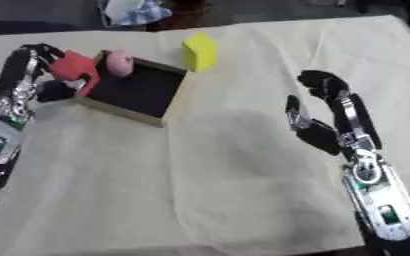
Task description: Pick up objects on the table and place them in the box.
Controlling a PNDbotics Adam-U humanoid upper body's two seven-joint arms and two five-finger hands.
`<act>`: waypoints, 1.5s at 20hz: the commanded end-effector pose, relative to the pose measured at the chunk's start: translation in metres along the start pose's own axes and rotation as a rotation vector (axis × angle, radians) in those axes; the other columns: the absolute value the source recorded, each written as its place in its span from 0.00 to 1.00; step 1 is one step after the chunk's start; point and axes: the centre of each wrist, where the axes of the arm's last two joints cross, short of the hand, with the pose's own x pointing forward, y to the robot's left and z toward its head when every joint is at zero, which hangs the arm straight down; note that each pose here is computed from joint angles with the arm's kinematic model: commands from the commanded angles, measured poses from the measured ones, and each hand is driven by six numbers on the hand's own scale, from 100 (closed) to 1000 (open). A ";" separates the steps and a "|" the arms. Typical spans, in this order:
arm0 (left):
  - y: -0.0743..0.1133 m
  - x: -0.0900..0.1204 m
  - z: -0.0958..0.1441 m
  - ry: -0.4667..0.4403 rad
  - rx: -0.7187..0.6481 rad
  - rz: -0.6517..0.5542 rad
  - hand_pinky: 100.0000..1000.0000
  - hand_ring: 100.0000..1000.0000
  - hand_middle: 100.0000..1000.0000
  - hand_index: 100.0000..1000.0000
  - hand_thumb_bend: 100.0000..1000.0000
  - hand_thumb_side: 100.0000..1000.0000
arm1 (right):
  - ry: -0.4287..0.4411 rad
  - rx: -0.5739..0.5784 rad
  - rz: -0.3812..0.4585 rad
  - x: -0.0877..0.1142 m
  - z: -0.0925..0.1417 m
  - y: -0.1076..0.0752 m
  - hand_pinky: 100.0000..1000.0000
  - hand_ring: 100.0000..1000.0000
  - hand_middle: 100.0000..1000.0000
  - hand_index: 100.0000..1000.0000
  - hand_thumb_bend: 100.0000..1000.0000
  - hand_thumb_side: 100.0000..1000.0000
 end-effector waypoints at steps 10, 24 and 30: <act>0.002 0.001 -0.006 -0.015 0.004 0.005 0.69 0.70 0.68 0.81 0.80 0.40 | -0.021 0.003 0.002 0.004 -0.004 -0.003 0.85 0.83 0.79 0.72 0.04 0.03; 0.029 -0.014 0.017 -0.132 0.072 0.092 0.74 0.73 0.72 0.85 0.89 0.52 | -0.043 0.008 0.037 0.008 -0.012 -0.012 0.85 0.82 0.80 0.73 0.04 0.03; 0.052 -0.027 0.041 -0.186 0.141 0.195 0.73 0.71 0.70 0.83 0.80 0.51 | -0.088 0.036 0.120 0.018 -0.029 -0.028 0.84 0.82 0.80 0.75 0.04 0.03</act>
